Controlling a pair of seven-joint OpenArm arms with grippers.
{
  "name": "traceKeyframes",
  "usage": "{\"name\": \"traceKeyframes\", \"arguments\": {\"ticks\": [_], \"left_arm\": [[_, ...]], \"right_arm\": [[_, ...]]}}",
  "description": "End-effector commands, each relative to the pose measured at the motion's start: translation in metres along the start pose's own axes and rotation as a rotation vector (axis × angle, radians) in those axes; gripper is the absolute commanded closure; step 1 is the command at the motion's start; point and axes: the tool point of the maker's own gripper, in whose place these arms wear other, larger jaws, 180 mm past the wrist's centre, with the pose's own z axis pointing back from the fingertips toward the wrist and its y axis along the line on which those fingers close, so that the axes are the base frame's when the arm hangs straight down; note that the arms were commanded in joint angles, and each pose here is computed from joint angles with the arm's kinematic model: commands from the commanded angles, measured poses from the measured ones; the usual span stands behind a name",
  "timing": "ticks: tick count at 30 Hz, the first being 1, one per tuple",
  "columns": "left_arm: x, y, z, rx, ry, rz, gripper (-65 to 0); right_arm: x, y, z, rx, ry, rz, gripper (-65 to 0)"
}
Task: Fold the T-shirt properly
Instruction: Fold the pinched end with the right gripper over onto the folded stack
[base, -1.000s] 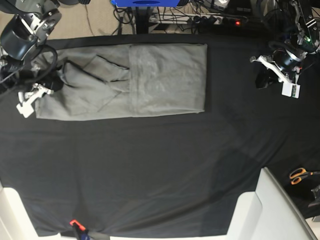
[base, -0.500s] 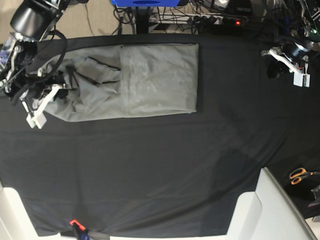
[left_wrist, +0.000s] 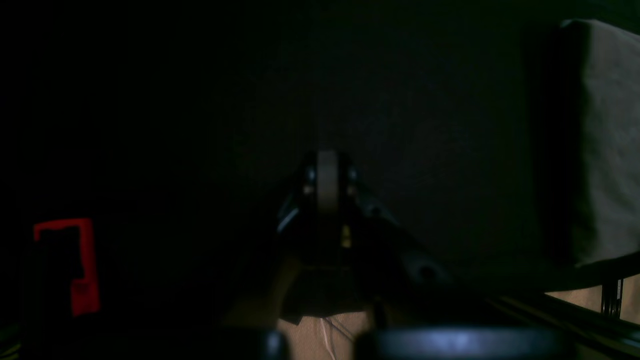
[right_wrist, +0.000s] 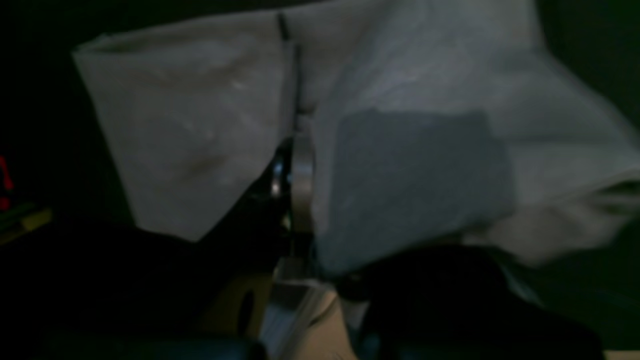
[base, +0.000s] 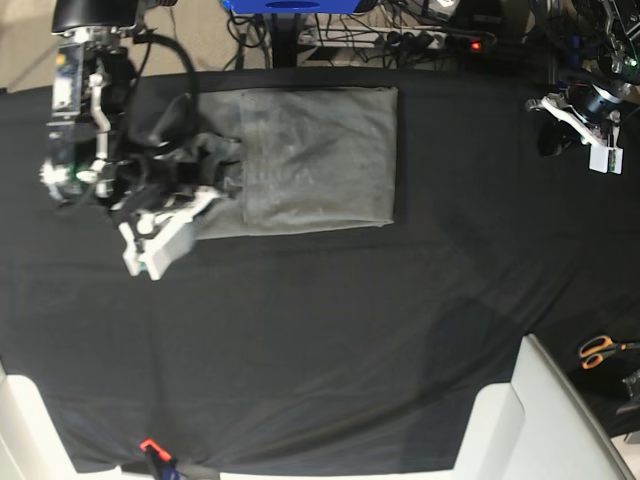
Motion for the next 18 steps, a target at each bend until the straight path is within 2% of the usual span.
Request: {"name": "traceKeyframes", "arguments": {"ticks": [1,5,9,14,18], "left_arm": [[0.014,0.003,0.004,-0.003,-0.041,-0.019,0.0],[0.014,0.003,0.004,-0.002,-0.041,-0.021,0.0],[0.016,0.007,0.005,0.002,-0.037,-0.028,0.0],[0.017,0.007,0.005,0.002,-0.04,-0.029,0.0],[0.017,0.007,0.005,0.002,-0.04,-0.029,0.0]], "right_arm": [[0.008,0.008,0.002,0.01,-0.025,0.014,-0.6],[-0.009,0.035,-0.007,0.015,0.028,0.058,-0.6],[-0.019,0.054,-0.017,0.017,0.072,0.061,-0.6],[-0.024,0.067,-0.029,0.021,0.112,0.109,-0.6],[-0.027,0.066,-0.033,0.004,0.13,0.085,-0.6]]}}
